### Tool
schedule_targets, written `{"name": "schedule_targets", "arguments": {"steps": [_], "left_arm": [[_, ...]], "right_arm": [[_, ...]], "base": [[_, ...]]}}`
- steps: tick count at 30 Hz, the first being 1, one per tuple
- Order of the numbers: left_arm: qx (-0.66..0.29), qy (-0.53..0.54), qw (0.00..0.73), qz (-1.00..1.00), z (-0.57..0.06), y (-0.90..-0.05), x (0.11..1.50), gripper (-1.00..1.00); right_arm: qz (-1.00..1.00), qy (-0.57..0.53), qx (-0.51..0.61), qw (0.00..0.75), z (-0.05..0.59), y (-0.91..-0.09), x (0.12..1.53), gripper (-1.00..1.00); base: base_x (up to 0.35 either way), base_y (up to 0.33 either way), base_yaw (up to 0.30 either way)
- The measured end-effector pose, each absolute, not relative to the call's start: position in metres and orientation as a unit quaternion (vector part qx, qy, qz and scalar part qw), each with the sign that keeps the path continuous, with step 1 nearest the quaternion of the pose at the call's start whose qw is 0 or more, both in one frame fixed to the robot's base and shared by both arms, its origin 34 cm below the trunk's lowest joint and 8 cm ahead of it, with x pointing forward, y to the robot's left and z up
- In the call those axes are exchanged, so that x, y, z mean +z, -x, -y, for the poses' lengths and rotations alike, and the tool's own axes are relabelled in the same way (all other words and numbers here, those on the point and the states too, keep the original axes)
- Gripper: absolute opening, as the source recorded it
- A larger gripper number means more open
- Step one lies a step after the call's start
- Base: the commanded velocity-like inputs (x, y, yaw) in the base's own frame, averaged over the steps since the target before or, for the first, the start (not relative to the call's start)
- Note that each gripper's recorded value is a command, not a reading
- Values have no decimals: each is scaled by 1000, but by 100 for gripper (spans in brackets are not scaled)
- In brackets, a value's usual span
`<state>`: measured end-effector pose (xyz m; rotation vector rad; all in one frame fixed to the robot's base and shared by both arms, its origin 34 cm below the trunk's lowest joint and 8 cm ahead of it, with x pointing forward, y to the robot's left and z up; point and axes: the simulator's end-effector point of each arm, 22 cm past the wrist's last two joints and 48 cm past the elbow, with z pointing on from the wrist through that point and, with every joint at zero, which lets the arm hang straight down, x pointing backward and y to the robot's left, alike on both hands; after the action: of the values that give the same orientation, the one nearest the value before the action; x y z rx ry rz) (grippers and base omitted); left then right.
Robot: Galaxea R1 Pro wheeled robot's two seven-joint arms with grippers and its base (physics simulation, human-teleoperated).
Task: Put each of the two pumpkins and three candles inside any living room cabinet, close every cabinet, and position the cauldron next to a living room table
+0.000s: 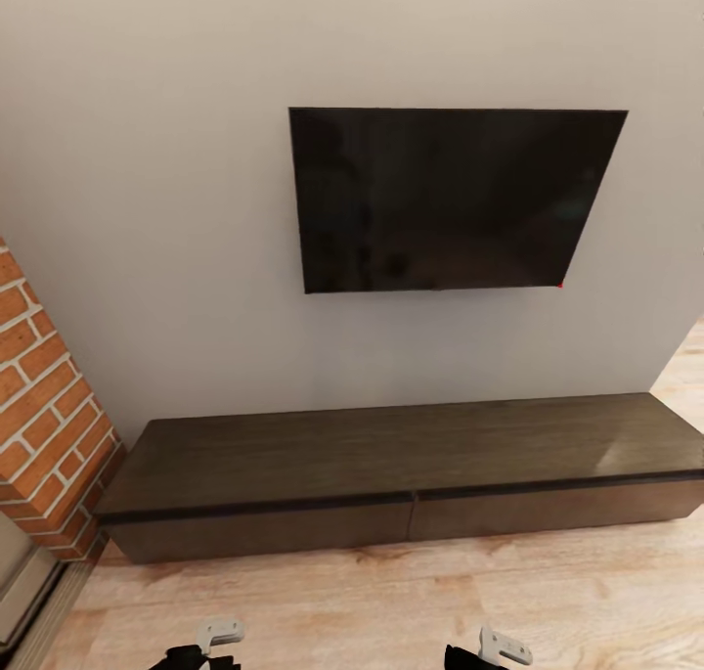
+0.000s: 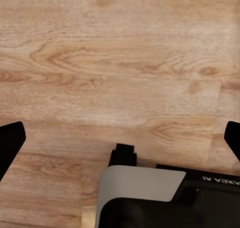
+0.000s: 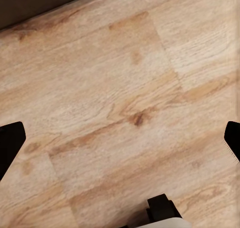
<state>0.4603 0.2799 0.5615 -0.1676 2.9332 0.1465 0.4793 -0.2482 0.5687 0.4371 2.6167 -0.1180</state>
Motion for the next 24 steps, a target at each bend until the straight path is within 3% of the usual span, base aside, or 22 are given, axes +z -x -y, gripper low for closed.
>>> {"name": "schedule_targets", "arguments": {"steps": [18, 24], "left_arm": [[47, 57, 100, -992, -274, -461, 561, 100], [30, 54, 99, -993, -246, -460, 561, 100]], "right_arm": [[-956, -160, -43, 241, 248, -479, 569, 100], [-956, -159, -43, 243, 248, -481, 569, 100]], "base": [[3, -24, 0], [0, 0, 0]]}}
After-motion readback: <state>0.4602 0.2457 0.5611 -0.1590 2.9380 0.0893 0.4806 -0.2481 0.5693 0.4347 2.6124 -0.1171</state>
